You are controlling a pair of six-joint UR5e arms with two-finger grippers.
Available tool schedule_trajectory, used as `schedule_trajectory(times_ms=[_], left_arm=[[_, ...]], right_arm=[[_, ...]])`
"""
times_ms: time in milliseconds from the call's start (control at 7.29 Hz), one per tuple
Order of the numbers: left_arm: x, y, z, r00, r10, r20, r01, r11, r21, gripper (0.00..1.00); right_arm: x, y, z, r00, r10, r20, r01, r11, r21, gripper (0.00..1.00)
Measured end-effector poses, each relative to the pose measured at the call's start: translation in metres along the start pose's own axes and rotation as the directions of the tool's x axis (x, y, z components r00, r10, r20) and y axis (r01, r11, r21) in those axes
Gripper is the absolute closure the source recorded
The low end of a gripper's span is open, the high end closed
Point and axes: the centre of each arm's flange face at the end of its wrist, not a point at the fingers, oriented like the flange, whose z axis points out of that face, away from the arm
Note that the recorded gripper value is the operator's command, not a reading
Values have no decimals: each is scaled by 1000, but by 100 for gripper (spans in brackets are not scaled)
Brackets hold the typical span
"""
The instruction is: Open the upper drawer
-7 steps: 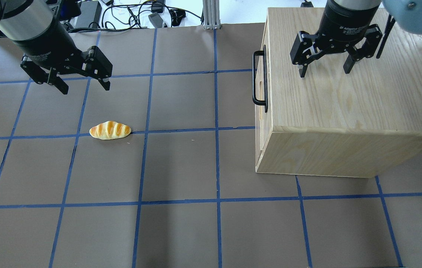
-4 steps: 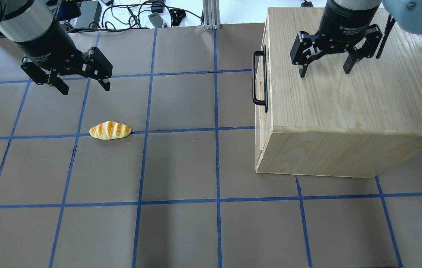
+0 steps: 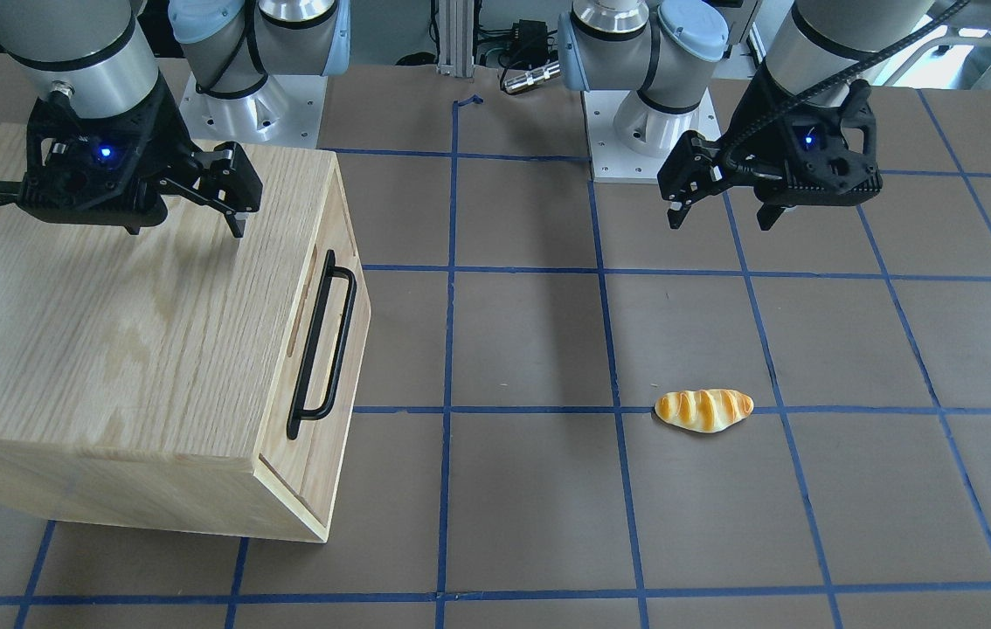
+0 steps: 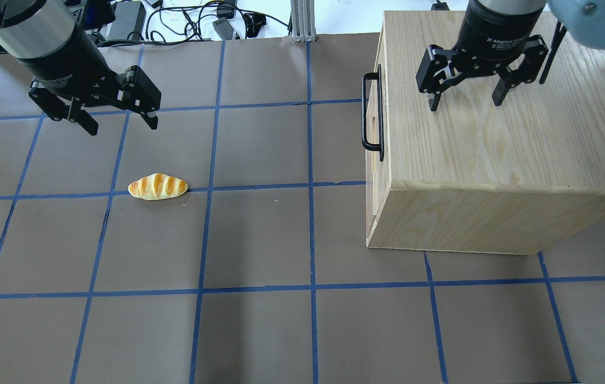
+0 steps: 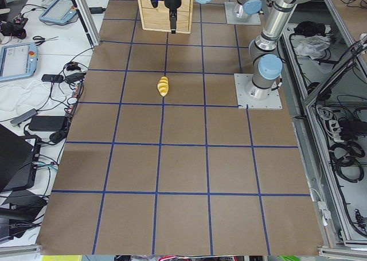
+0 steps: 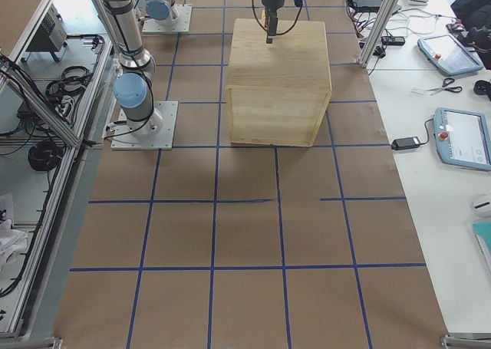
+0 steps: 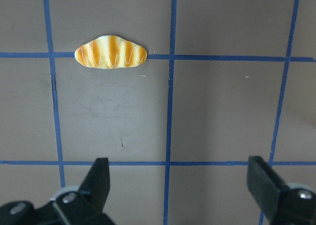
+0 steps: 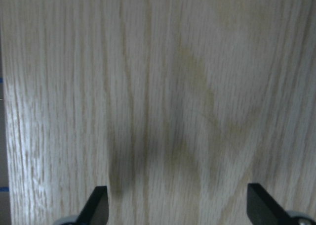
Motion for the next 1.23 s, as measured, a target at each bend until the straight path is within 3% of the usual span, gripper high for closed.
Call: schedule_trajectory(times_ms=[548, 1234], left_arm=[[-1, -13, 2, 1000, -13, 1, 13, 998, 57, 0], [-6, -30, 22, 999, -40, -9, 40, 998, 54, 0]], right_arm=[[0, 0, 0, 1000, 0, 0, 0, 1000, 1, 0], [0, 0, 0, 1000, 1, 0, -1, 1000, 0, 0]])
